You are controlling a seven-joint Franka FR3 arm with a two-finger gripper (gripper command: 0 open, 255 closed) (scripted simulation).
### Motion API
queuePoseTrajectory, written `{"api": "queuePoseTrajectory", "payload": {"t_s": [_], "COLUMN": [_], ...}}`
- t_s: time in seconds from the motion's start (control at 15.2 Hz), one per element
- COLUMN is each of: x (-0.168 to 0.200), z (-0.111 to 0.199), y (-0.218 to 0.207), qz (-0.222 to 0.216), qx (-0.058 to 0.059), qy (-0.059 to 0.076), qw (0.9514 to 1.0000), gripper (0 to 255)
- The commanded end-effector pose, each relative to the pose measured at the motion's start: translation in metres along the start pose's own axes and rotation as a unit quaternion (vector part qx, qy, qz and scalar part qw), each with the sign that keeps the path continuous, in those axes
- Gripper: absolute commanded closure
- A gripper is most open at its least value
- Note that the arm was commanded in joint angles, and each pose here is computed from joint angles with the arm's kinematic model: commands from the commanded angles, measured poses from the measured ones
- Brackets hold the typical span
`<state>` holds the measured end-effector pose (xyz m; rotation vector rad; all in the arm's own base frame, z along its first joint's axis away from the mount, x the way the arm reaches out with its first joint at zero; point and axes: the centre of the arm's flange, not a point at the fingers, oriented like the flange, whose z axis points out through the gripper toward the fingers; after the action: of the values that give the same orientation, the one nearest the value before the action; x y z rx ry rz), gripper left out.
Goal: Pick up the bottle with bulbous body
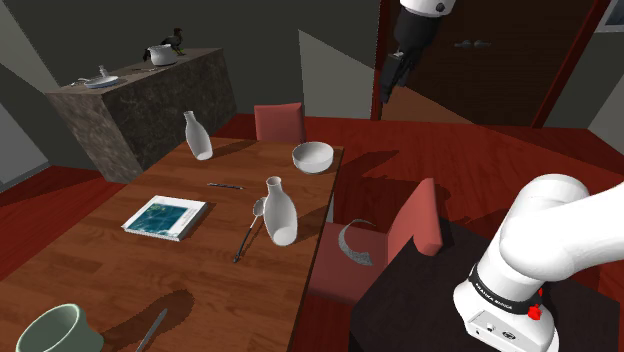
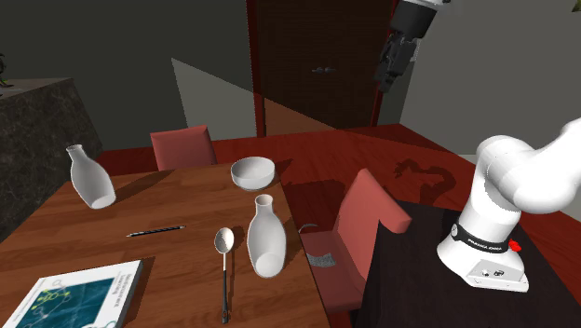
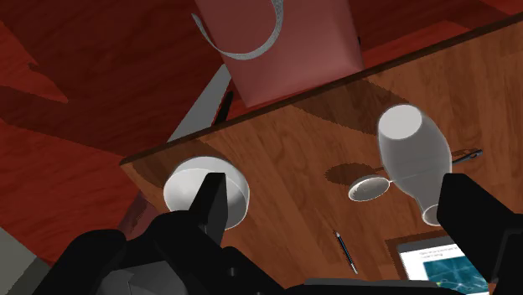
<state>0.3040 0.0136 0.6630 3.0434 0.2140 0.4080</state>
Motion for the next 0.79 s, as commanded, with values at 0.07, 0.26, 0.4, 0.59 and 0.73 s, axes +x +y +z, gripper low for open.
{"api": "queuePoseTrajectory", "payload": {"t_s": [0.07, 0.26, 0.4, 0.59, 0.73], "x": [0.007, 0.026, 0.039, 0.059, 0.072], "z": [0.010, 0.038, 0.058, 0.086, 0.105], "y": [-0.006, -0.025, -0.037, -0.056, -0.068], "qz": [0.001, 0.004, 0.006, 0.008, 0.010], "qx": [0.001, 0.005, 0.008, 0.012, 0.015], "qy": [-0.001, -0.005, -0.007, -0.010, -0.013], "qw": [1.0000, 1.0000, 0.9999, 0.9998, 0.9998], "gripper": [0, 0, 0, 0, 0]}}
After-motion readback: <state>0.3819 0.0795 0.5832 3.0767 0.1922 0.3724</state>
